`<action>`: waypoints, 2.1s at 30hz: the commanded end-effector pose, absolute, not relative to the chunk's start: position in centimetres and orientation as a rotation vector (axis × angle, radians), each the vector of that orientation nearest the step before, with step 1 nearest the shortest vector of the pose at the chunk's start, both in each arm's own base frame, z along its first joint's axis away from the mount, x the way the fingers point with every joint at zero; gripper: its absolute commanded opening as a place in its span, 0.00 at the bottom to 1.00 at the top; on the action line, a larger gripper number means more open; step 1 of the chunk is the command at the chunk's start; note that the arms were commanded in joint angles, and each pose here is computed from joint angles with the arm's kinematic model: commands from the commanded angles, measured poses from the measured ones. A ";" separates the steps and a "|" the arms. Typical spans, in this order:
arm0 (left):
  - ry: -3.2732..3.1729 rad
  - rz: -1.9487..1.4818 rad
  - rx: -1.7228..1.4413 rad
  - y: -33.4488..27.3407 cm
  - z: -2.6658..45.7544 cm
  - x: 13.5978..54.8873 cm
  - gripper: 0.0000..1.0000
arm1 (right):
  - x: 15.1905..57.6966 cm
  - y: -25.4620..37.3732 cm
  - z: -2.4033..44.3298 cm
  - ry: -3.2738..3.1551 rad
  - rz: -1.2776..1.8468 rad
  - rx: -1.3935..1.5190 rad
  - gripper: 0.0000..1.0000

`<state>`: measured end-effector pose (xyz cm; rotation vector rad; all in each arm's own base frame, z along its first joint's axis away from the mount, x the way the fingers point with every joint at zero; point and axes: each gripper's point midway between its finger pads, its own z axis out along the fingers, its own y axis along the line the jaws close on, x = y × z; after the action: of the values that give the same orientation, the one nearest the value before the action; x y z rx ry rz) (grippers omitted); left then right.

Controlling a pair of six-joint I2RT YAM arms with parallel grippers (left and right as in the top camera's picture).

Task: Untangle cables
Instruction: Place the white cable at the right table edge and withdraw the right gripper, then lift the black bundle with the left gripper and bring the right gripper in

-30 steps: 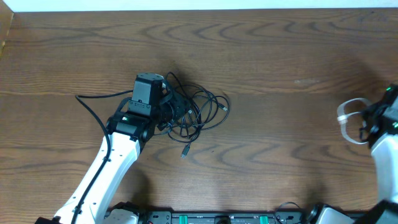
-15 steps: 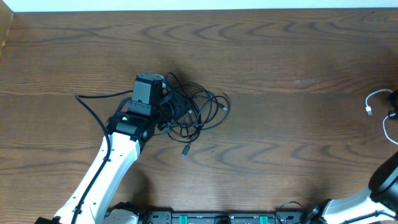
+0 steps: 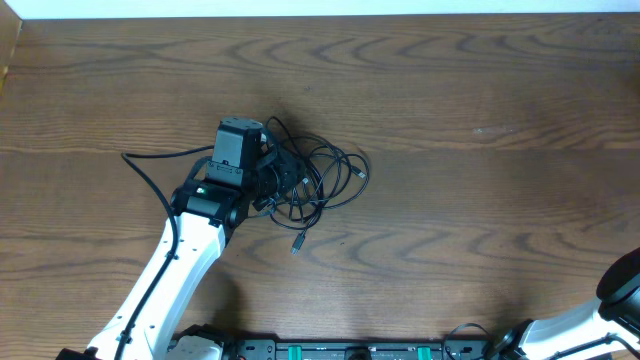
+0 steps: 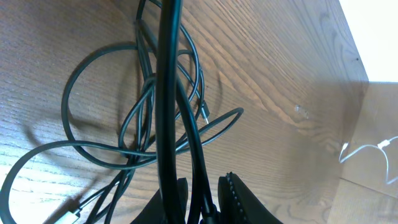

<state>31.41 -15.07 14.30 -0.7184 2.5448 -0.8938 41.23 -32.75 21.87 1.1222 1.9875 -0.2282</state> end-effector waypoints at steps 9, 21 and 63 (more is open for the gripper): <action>2.556 -0.877 -0.710 -15.0 14.0 31.4 0.23 | 37.6 -33.3 16.4 2.129 -0.300 1.315 0.01; 2.554 -0.869 -0.713 -14.9 14.0 31.4 0.23 | 34.7 -36.1 10.2 2.234 -0.376 1.435 0.09; 2.039 -1.397 0.452 -27.8 25.9 29.1 0.08 | 35.2 -13.4 29.1 2.199 0.581 0.972 0.99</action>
<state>31.11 -26.71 24.91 0.1940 2.1170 -1.3477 33.93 -17.67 28.58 1.1970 2.1094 0.3742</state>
